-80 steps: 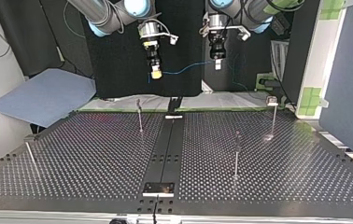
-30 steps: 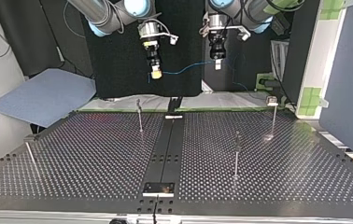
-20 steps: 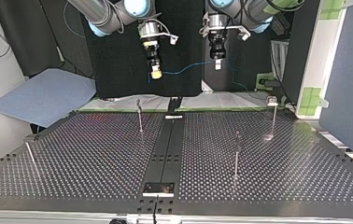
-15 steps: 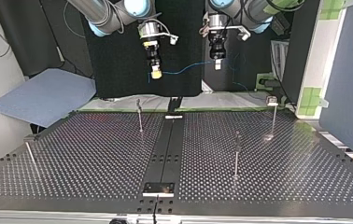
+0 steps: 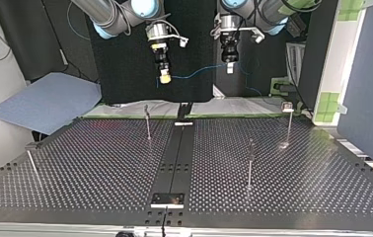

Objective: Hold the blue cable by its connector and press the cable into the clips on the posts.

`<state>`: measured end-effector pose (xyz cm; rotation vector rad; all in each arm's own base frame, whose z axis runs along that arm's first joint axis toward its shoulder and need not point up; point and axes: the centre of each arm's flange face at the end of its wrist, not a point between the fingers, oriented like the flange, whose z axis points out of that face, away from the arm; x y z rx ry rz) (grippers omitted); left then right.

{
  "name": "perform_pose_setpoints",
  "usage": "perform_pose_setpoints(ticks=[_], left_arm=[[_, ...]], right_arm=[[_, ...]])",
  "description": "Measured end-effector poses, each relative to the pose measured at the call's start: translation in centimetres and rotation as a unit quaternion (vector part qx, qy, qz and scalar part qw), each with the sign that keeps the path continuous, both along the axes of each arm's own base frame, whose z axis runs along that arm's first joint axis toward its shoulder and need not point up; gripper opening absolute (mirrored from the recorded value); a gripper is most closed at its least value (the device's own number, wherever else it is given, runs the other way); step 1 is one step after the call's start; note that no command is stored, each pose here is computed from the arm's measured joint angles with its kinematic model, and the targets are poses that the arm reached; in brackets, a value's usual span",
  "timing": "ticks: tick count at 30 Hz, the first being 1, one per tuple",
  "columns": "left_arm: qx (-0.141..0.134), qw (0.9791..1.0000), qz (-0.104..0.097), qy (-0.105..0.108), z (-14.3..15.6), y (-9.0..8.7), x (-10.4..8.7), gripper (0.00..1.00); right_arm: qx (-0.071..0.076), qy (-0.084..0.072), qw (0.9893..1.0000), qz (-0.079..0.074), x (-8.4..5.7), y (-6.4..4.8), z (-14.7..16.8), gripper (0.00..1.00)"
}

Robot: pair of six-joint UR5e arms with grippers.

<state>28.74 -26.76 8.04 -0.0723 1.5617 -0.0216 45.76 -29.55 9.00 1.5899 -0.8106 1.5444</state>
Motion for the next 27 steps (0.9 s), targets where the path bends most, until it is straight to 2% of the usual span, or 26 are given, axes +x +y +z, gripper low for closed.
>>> perform_pose_setpoints(ticks=[8,11,15,18,20,23,27], left_arm=[[0.000,1.0000,0.000,0.000,0.0,0.0,0.0,0.00],[0.012,0.9998,0.011,0.011,-0.6,0.5,0.0,0.00],[0.045,0.9979,0.028,0.038,-2.0,1.3,-0.3,0.00],[0.067,0.9958,0.031,0.054,-3.0,1.6,-0.7,0.00],[0.081,0.9942,0.031,0.063,-3.7,1.8,-0.9,0.00],[0.100,0.9918,0.031,0.074,-4.6,1.9,-1.1,0.00],[0.123,0.9882,0.029,0.087,-5.6,2.1,-1.4,0.00]], right_arm=[[0.000,0.000,1.0000,0.000,0.0,0.0,0.0,0.00],[0.000,0.002,1.0000,0.001,0.1,0.1,-0.1,0.00],[0.004,0.016,0.9999,0.004,0.8,0.0,-0.8,0.00],[0.013,0.027,0.9995,0.004,1.1,-0.2,-1.7,0.00],[0.020,0.036,0.9991,0.005,1.1,-0.2,-2.5,0.00],[0.037,0.054,0.9979,0.005,0.8,0.1,-4.0,0.00],[0.059,0.077,0.9953,0.005,0.3,0.6,-5.8,0.00]])
